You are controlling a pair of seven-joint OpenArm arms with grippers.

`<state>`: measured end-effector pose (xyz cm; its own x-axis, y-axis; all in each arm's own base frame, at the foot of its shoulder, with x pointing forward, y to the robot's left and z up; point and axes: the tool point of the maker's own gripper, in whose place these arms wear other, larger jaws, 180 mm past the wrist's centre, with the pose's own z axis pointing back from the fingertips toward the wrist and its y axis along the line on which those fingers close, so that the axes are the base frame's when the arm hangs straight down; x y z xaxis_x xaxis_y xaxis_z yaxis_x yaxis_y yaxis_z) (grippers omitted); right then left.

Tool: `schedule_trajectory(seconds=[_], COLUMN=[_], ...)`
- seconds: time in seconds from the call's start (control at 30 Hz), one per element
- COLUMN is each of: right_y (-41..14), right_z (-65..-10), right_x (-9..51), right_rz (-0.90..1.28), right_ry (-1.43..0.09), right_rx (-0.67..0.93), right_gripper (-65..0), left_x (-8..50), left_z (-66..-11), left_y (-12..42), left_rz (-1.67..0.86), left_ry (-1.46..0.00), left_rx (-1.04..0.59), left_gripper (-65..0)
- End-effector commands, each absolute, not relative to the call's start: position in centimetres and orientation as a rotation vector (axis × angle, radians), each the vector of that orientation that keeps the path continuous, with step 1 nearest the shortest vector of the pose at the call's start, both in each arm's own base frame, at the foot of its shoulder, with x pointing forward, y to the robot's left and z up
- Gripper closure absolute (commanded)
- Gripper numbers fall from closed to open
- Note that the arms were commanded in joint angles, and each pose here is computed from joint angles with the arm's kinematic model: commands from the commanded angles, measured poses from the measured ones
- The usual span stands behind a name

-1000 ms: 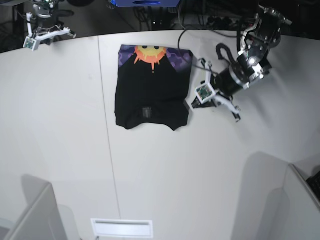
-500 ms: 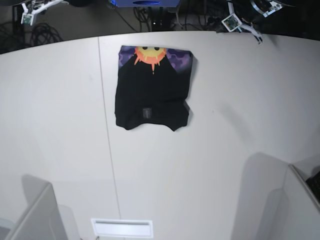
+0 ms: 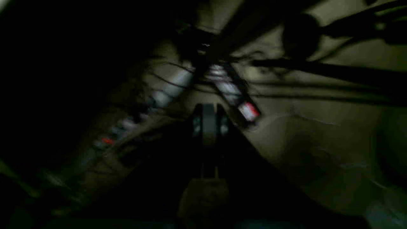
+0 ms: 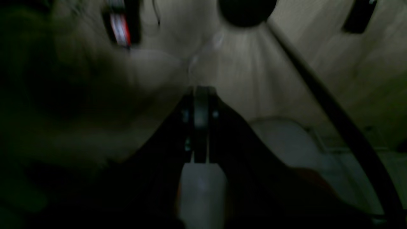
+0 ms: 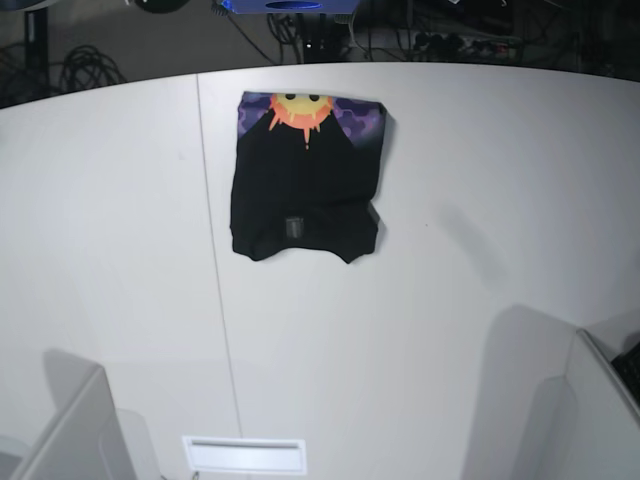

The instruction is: Fold the T-shirt properly

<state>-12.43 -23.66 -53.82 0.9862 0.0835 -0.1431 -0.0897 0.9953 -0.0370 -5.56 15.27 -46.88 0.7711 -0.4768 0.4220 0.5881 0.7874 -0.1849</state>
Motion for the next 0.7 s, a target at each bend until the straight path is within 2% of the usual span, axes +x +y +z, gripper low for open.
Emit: schedule_trajectory(seconds=[0.0, 0.17, 0.4, 0.67], right_y=[-23.7, -21.4, -23.6, -25.9], right_z=[-54.1, -56.9, -60.0, -62.9], right_x=[-13.2, -14.5, -13.0, -9.4], right_rz=[0.116, 0.216, 0.292, 0.345], right_ry=[0.171, 0.214, 0.220, 0.138], right_rx=[-0.038, 0.023, -0.009, -0.051], right_gripper=[0.0, 0.0, 0.0, 0.0], left_x=[-6.6, -8.4, -9.8, -9.9], left_z=[-47.4, -51.6, -56.7, -61.6], left_y=[15.6, 17.7, 19.4, 18.3], left_rz=[-0.574, -0.491, -0.345, -0.210], left_ry=[-0.337, -0.234, -0.141, -0.044], left_rx=[-0.317, -0.283, -0.186, -0.199], left_gripper=[0.0, 0.0, 0.0, 0.0])
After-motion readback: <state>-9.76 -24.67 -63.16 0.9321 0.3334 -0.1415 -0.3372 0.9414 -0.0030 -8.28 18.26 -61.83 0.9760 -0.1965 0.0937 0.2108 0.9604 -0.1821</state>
